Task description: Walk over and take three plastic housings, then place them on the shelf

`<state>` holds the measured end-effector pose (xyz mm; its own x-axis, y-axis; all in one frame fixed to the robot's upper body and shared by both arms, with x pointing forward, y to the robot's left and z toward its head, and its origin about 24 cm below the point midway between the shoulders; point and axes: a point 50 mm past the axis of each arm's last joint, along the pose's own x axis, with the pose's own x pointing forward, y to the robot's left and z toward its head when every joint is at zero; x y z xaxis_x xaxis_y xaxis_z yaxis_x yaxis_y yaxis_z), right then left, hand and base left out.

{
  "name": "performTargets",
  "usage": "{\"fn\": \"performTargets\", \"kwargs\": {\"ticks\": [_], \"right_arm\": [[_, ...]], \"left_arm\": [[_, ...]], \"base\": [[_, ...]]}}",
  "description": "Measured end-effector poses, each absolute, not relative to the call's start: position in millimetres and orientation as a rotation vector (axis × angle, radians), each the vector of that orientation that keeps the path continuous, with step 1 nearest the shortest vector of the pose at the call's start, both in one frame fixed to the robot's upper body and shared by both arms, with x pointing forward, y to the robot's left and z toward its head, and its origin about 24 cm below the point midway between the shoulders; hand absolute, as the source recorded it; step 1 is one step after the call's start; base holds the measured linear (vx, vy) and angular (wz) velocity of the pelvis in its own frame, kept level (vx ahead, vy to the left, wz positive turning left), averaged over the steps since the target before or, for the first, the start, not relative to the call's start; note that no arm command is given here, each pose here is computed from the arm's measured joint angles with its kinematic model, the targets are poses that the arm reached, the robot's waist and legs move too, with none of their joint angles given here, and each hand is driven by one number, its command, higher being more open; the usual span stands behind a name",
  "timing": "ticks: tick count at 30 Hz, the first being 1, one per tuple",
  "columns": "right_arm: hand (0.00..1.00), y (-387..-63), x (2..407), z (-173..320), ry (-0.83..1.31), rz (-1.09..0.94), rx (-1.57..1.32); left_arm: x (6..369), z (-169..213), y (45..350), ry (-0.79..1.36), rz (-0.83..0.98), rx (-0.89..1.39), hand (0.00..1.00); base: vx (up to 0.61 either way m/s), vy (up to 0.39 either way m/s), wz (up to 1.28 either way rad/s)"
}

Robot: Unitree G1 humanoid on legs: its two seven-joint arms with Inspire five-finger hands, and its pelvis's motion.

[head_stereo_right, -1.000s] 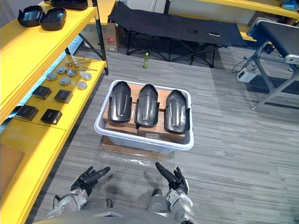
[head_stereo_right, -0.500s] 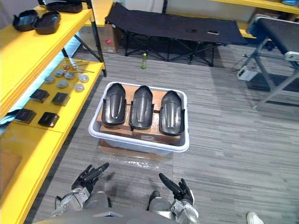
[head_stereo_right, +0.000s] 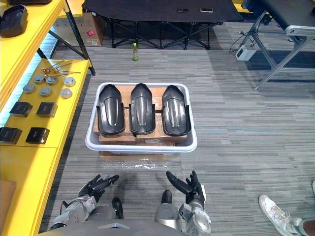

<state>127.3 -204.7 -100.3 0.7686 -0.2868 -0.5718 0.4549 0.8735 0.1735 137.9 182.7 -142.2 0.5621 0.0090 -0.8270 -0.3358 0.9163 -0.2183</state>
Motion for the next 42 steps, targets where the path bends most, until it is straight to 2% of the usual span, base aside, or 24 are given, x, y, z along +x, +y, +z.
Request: {"fn": "performTargets", "kwargs": {"ticks": [7, 12, 15, 17, 24, 26, 42], "right_arm": [[1.00, -226, 157, -56, 0.330, -0.439, 0.308], [1.00, -271, 202, -12, 0.170, -0.473, 0.197], [1.00, -285, 224, 11, 0.105, -0.487, 0.178], [1.00, -292, 254, 36, 0.022, -0.499, 0.219], [1.00, -332, 313, 91, -0.011, -0.580, 0.188], [1.00, -334, 328, 109, -0.021, -0.572, 0.163], [1.00, -384, 337, 177, 0.067, -0.745, -0.002]], "left_arm": [[129, -141, 203, 0.941, 0.240, -0.332, 1.00], [140, -132, 214, 0.860, 0.226, -0.312, 1.00], [146, -128, 219, 0.833, 0.228, -0.298, 1.00], [144, -129, 224, 0.854, 0.244, -0.292, 1.00], [156, -125, 224, 0.826, 0.255, -0.311, 1.00], [161, -124, 221, 0.810, 0.240, -0.307, 1.00], [185, -120, 189, 0.770, 0.130, -0.358, 1.00]], "base": [[-0.03, -0.010, -0.09], [-0.16, 0.042, -0.02], [-0.13, 0.039, 0.11], [-0.11, 0.041, 0.10], [-0.04, 0.048, 0.23], [-0.02, 0.059, 0.20], [-0.05, 0.019, 0.05]]}}
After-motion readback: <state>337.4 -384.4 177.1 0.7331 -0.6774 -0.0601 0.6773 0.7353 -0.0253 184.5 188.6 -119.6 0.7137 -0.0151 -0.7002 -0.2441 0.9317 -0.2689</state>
